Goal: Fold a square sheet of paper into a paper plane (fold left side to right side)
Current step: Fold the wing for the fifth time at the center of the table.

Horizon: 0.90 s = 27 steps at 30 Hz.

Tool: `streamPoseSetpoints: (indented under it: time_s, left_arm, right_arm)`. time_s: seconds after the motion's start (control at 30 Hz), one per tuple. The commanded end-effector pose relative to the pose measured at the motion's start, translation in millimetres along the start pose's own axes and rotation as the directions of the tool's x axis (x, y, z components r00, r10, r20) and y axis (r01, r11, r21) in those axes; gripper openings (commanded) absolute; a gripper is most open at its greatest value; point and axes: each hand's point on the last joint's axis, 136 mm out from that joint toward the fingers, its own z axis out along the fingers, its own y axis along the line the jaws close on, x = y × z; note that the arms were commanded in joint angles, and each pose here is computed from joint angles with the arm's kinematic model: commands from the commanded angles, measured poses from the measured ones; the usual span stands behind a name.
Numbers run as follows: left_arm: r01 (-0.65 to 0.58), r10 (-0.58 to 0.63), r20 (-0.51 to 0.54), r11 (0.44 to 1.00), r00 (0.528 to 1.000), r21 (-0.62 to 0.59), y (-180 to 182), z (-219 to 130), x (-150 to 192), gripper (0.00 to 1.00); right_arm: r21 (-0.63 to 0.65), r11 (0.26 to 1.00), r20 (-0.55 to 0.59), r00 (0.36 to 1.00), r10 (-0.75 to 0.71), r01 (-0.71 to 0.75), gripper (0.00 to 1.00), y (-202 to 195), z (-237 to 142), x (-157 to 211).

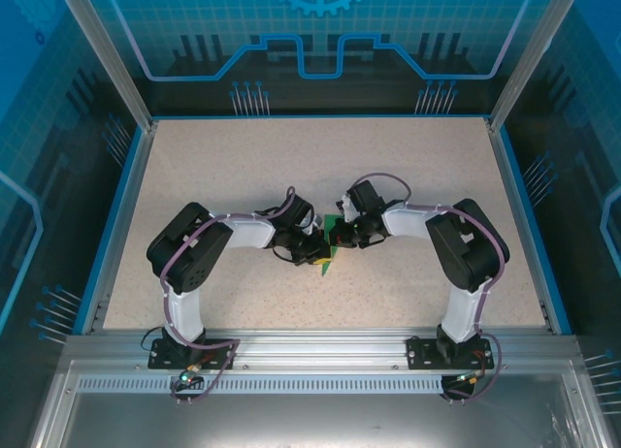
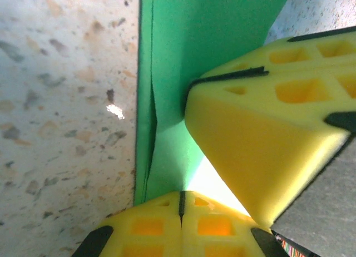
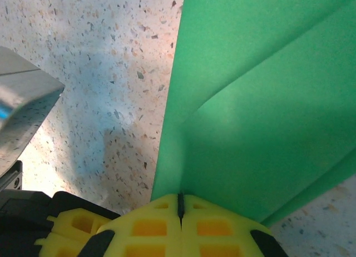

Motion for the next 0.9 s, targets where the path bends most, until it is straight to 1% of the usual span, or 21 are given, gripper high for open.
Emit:
streamPoseSetpoints:
  time_s: [0.0,0.27,0.53,0.87]
  left_arm:
    - [0.103,-0.123,-0.086,0.972,0.989,-0.211,62,16,35,0.05]
    - [0.105,-0.127,-0.089,0.972,0.988,-0.212,63,16,36,0.04]
    - [0.108,-0.129,-0.092,0.972,0.987,-0.21,65,17,37,0.04]
    - [0.109,-0.13,-0.091,0.972,0.987,-0.21,65,17,36,0.04]
  right_arm:
    - [0.067,0.998,-0.038,0.999,0.007,-0.005,0.0,-18,5,4]
    - [0.065,0.998,-0.016,1.0,0.025,-0.024,0.0,-33,-2,-5]
    - [0.049,0.998,0.028,0.999,0.04,-0.041,0.0,-43,-11,-25]
    - [0.074,0.995,0.05,0.996,0.068,-0.071,0.0,-59,-20,-46]
